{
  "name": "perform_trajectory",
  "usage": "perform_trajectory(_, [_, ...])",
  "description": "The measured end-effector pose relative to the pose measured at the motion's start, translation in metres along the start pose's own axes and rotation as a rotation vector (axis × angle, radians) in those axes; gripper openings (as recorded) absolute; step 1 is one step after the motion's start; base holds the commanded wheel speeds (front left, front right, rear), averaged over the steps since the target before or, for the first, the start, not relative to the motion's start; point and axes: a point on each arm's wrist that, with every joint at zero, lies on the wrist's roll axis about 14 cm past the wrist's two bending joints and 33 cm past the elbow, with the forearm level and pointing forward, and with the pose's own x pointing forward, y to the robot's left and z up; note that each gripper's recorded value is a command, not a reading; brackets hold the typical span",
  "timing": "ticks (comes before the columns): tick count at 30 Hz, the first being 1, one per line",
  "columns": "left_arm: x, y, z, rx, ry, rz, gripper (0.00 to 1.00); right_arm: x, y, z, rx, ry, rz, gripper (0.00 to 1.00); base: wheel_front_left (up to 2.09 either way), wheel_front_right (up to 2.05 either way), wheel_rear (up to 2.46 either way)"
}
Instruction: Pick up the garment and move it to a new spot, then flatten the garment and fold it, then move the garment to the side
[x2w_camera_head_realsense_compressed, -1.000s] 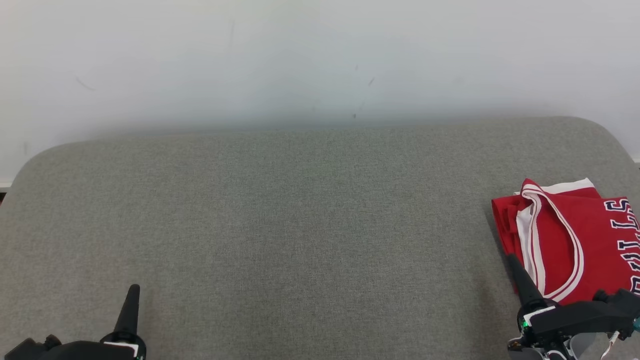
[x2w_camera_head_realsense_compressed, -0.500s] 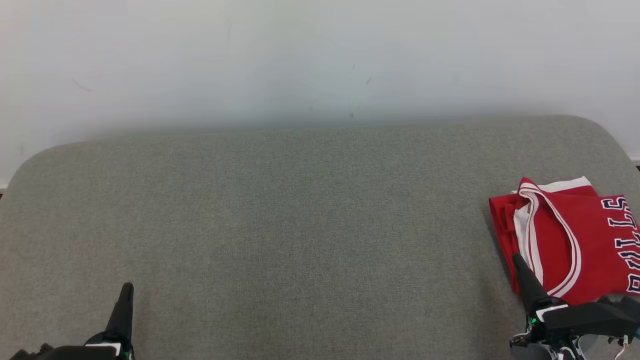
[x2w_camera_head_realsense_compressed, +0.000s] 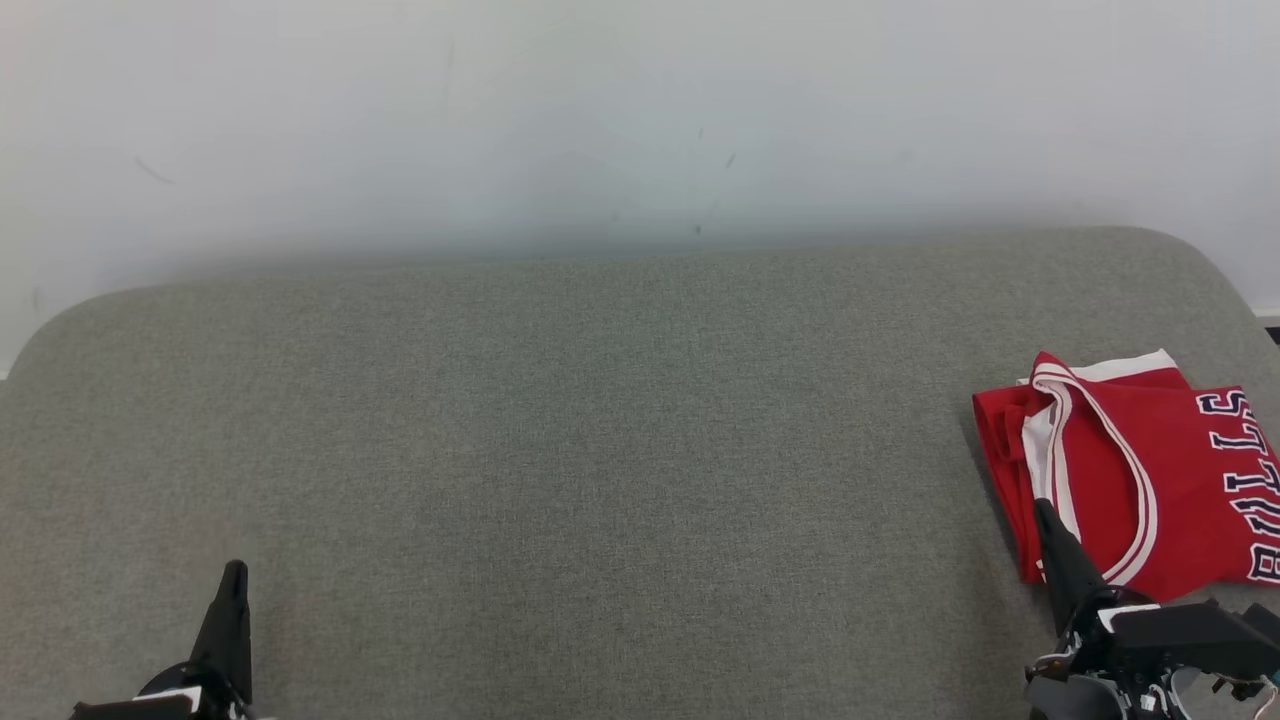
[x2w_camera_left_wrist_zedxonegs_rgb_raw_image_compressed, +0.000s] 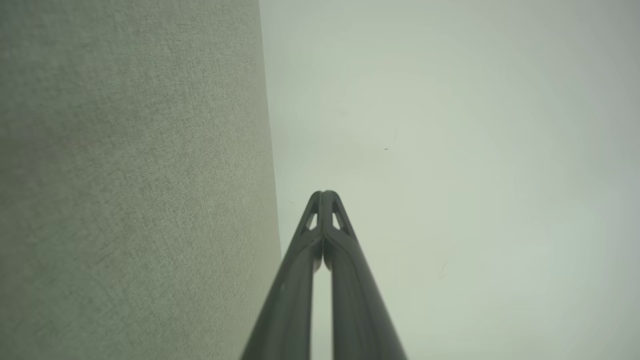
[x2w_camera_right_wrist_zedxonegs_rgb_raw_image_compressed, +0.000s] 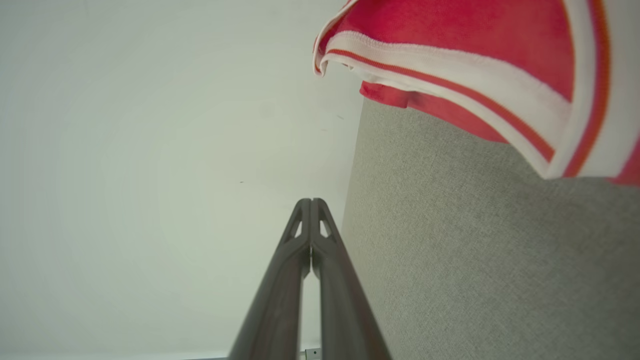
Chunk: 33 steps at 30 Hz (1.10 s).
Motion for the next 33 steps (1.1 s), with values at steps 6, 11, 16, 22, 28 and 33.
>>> perform_trajectory(6, [0.0022, -0.0041, -0.0011, -0.021, 0.003, -0.016, 0.00, 0.0001, 0.0004, 0.0007, 0.026, -0.004, 0.003, 0.00, 0.00, 0.00, 0.00])
perform_trajectory(11, [0.0022, -0.0040, -0.0010, -0.021, 0.003, -0.016, 0.00, 0.0002, 0.0005, 0.0007, 0.026, -0.004, 0.003, 0.00, 0.00, 0.00, 0.00])
perform_trajectory(16, [0.0022, -0.0040, -0.0010, -0.021, 0.003, -0.016, 0.00, 0.0002, 0.0006, 0.0007, 0.026, -0.004, 0.003, 0.00, 0.00, 0.00, 0.00])
perform_trajectory(22, [0.0022, -0.0040, -0.0010, -0.022, 0.003, -0.016, 0.00, 0.0003, 0.0012, 0.0007, 0.025, -0.004, 0.008, 0.00, 0.00, 0.00, 0.00])
perform_trajectory(28, [0.0022, -0.0040, -0.0010, -0.022, 0.003, -0.016, 0.00, 0.0006, 0.0017, 0.0006, 0.025, -0.004, 0.009, 0.00, 0.00, 0.00, 0.00])
perform_trajectory(33, [0.0022, -0.0040, -0.0011, -0.022, 0.003, -0.016, 0.00, 0.0010, 0.0023, 0.0006, 0.025, -0.004, 0.011, 0.00, 0.00, 0.00, 0.00])
